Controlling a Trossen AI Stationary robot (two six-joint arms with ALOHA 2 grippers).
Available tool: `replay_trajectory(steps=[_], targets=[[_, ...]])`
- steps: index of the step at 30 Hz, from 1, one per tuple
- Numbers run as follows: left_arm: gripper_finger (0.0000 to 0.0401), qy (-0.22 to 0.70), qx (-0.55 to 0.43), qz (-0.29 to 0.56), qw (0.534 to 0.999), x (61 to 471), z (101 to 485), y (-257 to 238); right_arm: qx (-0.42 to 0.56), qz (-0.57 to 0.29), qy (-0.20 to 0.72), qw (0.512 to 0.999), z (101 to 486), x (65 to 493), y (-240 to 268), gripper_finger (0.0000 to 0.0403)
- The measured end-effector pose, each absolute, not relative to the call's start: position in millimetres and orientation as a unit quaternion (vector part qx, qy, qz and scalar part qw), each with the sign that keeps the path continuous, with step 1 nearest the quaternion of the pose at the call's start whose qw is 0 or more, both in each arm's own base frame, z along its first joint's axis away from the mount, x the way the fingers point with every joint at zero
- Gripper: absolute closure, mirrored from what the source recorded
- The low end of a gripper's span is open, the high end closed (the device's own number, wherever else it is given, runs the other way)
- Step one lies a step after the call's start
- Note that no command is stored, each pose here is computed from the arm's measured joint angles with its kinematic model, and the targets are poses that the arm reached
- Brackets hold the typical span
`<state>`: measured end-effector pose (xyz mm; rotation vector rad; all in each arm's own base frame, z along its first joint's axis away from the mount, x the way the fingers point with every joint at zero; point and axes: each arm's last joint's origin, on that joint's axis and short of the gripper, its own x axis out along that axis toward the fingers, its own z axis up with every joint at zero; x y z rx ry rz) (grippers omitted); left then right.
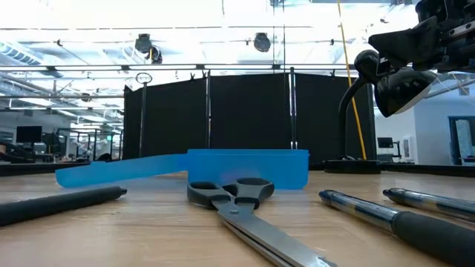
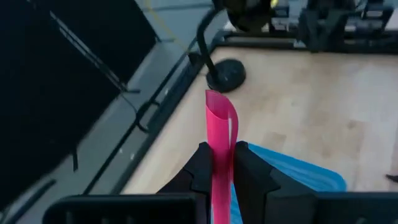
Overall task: Pick & place school supplies into a supply box
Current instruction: Put the pink pen into the blue pencil box
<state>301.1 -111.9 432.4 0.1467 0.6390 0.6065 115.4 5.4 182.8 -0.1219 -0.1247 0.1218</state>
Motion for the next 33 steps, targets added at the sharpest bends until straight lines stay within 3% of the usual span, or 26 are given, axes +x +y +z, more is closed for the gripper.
replay_trajectory(steps=[4,10,16,20,23,29,33], targets=[[0.0359,0.278,0.089,0.225,0.930,277,435,-93,-0.061,0.061,-0.062,0.994,183,115,5,0.0403],[0.0359,0.159,0.068,-0.021,0.985,251,405,-72,-0.069,0.060,-0.064,0.994,183,115,5,0.0403],[0.0359,0.110,0.044,-0.062,0.991,240,346,-48,-0.066,0.060,-0.067,0.994,184,115,5,0.0403],[0.0359,0.053,0.012,-0.061,0.997,235,305,-40,-0.061,0.060,-0.066,0.994,184,115,5,0.0403],[0.0359,0.011,-0.071,-0.043,0.996,232,278,-36,-0.061,0.060,-0.061,0.994,183,115,5,0.0403],[0.0359,-0.004,-0.293,0.129,0.948,244,229,-35,-0.063,0.060,-0.053,0.995,181,116,5,0.0403],[0.0359,0.013,-0.359,0.210,0.909,273,217,-39,-0.066,0.058,-0.054,0.995,181,117,5,0.0403]])
